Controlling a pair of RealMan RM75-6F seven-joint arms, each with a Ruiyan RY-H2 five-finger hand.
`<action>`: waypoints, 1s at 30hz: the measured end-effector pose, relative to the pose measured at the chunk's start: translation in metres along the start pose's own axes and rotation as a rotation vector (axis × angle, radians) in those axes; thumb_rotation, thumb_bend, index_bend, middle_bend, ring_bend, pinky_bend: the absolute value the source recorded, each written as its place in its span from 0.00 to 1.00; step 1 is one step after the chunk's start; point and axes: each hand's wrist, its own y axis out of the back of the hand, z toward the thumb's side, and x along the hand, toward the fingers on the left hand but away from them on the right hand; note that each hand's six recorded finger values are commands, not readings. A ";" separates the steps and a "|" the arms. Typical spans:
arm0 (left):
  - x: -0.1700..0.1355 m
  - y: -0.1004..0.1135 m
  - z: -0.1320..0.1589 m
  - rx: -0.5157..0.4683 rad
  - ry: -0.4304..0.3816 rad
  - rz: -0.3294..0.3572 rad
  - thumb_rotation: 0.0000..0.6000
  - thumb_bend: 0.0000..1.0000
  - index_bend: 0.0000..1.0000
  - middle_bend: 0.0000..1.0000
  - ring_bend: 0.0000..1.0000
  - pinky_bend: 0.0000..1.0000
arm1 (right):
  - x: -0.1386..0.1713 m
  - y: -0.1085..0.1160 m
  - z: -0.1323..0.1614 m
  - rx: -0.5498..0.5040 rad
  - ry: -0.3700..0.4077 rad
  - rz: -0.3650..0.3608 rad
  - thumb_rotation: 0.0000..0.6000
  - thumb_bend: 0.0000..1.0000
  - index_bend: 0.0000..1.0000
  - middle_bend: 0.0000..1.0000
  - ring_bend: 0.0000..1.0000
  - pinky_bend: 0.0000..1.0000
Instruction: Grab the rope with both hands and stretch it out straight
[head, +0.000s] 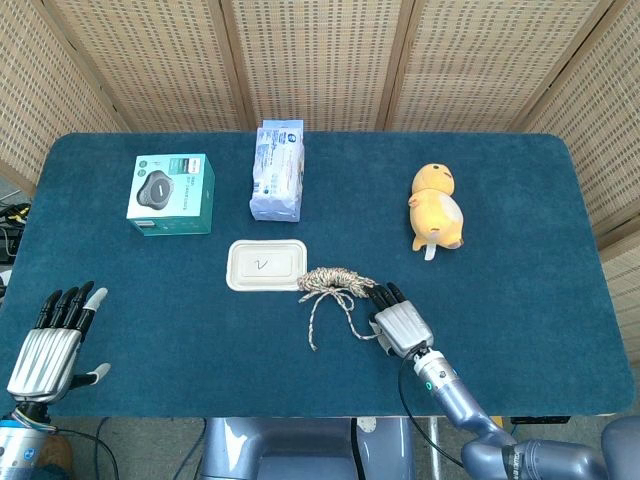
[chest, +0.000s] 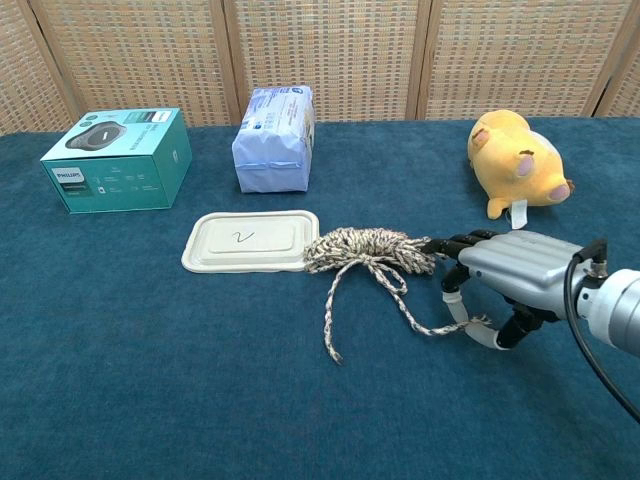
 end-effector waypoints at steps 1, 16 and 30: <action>0.000 0.000 0.001 0.001 -0.004 0.001 1.00 0.00 0.00 0.00 0.00 0.00 | 0.001 0.002 0.000 0.007 0.003 -0.007 1.00 0.50 0.63 0.00 0.00 0.00; 0.040 -0.004 0.057 0.218 -0.299 0.148 1.00 0.00 0.03 0.00 0.00 0.00 | 0.007 0.027 -0.003 0.269 0.072 -0.130 1.00 0.50 0.64 0.00 0.00 0.00; 0.095 -0.033 0.169 0.439 -0.706 0.283 1.00 0.09 0.32 0.00 0.00 0.00 | -0.001 0.038 -0.014 0.348 0.057 -0.157 1.00 0.50 0.64 0.00 0.00 0.00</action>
